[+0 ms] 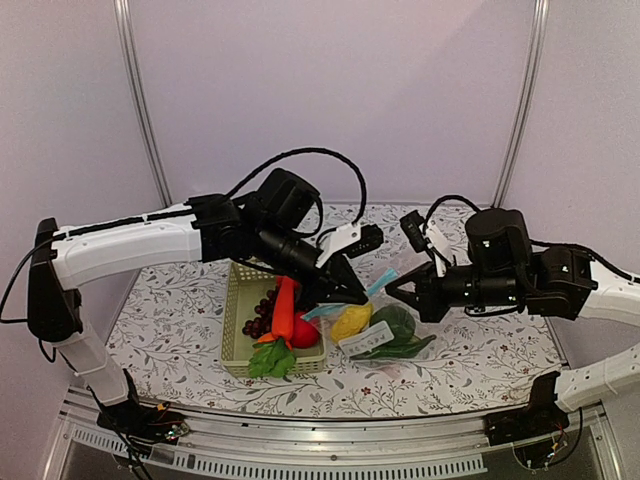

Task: Place the food in the zip-top bag and seal the zipper
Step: Zip the zipper of the food storage bag.

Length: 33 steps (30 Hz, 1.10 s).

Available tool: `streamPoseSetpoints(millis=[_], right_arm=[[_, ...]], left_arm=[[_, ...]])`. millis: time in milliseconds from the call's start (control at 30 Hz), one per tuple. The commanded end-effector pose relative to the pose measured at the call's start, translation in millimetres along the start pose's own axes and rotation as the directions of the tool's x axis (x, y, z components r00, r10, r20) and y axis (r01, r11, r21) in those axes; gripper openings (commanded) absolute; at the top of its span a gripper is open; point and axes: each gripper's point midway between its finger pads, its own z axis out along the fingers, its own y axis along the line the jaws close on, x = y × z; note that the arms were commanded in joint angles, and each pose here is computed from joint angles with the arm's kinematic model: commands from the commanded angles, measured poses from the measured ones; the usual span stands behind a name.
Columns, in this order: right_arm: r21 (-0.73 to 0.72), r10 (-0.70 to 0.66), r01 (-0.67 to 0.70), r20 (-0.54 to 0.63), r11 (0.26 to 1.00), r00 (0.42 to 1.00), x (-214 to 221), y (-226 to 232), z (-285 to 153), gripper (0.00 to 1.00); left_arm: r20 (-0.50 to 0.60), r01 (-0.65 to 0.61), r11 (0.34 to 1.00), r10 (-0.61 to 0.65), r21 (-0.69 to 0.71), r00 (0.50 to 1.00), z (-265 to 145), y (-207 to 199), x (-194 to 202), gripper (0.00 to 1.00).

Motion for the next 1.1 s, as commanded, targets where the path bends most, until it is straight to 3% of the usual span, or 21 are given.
streamPoseSetpoints(millis=[0, 1067], right_arm=[[0.152, 0.034, -0.044, 0.067, 0.987, 0.997, -16, -38, -19, 0.0], [0.385, 0.137, -0.169, 0.109, 0.907, 0.985, -14, -114, -51, 0.0]], left_arm=[[-0.039, 0.04, 0.999, -0.04, 0.007, 0.998, -12, -4, 15, 0.0], [-0.06, 0.135, 0.989, -0.138, -0.063, 0.989, -36, 12, 48, 0.0]])
